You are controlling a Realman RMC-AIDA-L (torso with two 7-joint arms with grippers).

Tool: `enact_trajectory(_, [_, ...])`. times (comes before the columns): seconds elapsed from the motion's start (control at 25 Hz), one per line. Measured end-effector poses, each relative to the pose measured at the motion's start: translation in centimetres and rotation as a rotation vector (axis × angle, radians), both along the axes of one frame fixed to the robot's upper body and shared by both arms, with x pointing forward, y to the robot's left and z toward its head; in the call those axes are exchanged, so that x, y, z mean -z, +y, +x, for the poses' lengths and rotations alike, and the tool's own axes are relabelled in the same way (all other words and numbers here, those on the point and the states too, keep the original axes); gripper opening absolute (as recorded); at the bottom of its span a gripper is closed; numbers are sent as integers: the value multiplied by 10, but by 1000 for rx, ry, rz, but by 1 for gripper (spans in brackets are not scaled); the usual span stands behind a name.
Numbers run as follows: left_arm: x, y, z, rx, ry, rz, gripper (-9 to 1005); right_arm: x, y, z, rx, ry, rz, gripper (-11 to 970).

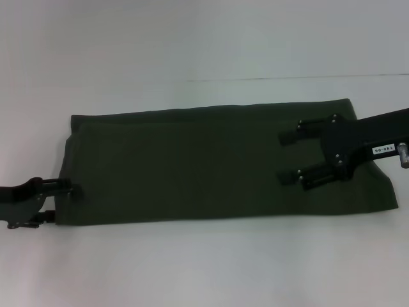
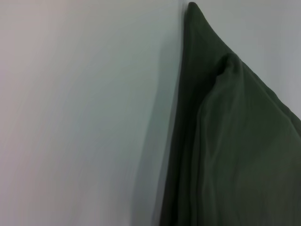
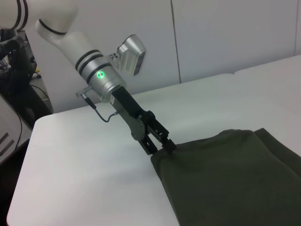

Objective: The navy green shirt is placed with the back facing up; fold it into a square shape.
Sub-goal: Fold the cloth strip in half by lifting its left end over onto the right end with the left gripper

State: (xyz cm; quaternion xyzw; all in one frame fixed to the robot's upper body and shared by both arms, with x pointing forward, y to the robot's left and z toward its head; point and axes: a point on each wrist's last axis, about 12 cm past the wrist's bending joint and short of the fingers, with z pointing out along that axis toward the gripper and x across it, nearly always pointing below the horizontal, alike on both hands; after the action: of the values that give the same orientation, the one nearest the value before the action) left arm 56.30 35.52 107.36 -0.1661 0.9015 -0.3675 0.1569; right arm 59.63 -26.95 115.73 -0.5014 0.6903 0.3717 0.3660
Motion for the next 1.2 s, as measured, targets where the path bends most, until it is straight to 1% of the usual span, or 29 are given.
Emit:
enact_trajectory(0.24, [1, -2, 1, -8, 6, -2, 885, -2, 1, 1, -4, -11, -2, 928])
enact_trajectory(0.44, [2, -7, 3, 2, 11, -13, 885, -2, 1, 1, -6, -15, -2, 928])
enact_trajectory(0.76, [-1, -14, 9, 26, 10, -11, 886, -4, 2, -1, -30, -13, 0, 927])
enact_trajectory(1.08, [1, -10, 11, 4, 5, 18, 886, -4, 2, -2, -32, -10, 0, 927])
enact_trajectory(1.2, [1, -11, 12, 11, 7, 28, 886, -4, 3, -2, -33, -10, 1, 928])
